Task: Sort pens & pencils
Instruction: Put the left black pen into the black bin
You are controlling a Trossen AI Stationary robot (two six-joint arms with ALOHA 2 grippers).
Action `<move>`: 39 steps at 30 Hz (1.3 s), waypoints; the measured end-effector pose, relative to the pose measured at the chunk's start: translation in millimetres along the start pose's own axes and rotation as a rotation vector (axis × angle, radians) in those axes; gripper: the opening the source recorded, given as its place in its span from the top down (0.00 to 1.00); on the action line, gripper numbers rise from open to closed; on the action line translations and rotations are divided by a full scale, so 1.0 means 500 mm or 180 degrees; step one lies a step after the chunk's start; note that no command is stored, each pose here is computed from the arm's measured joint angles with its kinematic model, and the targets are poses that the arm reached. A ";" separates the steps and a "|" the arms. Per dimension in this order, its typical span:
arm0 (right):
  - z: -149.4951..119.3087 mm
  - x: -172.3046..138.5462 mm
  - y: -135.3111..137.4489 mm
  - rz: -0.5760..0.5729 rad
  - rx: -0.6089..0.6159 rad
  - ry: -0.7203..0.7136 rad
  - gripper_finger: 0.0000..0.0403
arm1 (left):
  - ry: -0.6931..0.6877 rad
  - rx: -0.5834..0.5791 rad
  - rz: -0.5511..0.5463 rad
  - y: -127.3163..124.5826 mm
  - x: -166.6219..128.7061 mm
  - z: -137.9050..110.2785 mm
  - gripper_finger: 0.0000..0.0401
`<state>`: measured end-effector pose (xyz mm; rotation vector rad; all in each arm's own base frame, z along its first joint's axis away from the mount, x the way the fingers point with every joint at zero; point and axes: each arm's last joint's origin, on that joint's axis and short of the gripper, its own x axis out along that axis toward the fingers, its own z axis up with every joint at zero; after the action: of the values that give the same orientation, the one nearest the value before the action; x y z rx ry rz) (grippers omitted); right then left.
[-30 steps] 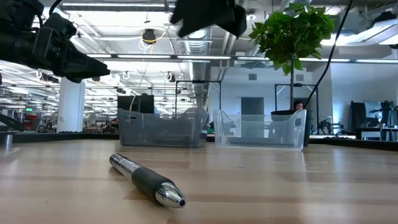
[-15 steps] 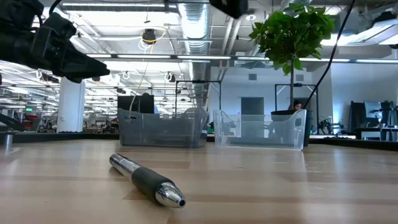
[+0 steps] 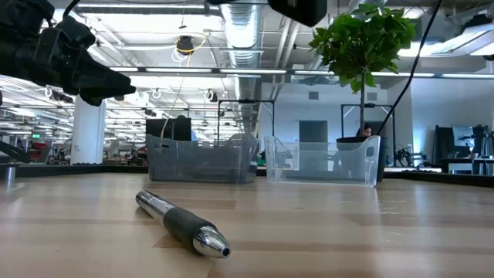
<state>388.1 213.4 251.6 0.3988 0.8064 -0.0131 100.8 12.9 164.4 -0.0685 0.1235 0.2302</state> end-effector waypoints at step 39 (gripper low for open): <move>-0.048 0.190 0.017 -0.0778 0.0265 0.1374 0.39 | 0.0337 -0.0051 0.0025 -0.001 0.014 -0.017 0.57</move>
<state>438.8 243.1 172.5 0.3846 1.2809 -0.1942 106.8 13.4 155.4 -0.0963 0.2273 0.2353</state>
